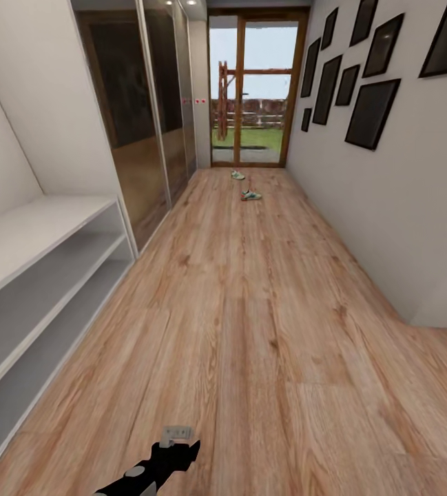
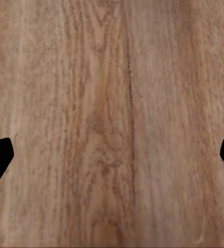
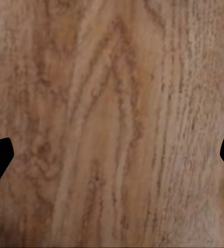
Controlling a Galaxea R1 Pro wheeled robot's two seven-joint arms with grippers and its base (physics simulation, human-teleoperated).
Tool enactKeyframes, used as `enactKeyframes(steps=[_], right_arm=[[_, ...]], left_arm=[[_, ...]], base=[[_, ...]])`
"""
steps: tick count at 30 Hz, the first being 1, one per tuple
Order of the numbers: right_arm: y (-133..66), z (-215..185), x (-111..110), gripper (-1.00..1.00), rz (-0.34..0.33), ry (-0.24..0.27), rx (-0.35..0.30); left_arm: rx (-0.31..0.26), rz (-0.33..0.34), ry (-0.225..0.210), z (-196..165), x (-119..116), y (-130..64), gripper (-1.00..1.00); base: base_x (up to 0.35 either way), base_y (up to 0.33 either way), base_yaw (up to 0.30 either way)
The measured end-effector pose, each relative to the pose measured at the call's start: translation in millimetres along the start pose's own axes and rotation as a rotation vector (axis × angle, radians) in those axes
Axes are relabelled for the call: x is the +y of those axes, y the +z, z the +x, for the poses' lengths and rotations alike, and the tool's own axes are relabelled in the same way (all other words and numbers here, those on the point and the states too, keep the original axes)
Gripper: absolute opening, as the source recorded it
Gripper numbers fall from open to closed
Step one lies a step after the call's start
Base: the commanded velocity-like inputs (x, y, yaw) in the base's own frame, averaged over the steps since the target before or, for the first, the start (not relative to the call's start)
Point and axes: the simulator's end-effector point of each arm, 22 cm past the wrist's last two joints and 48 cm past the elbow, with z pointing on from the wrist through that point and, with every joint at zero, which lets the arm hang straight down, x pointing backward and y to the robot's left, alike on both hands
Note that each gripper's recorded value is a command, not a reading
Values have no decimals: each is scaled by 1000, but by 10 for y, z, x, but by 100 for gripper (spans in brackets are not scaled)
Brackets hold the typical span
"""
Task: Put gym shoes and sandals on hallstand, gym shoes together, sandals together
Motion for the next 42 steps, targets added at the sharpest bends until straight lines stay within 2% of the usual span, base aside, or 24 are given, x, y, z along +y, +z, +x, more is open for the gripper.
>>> enactKeyframes(steps=[42], right_arm=[[0,0,1,100,0,-1,0]], left_arm=[[2,2,1,4,-4,0,100]], base=[[346,0,0]])
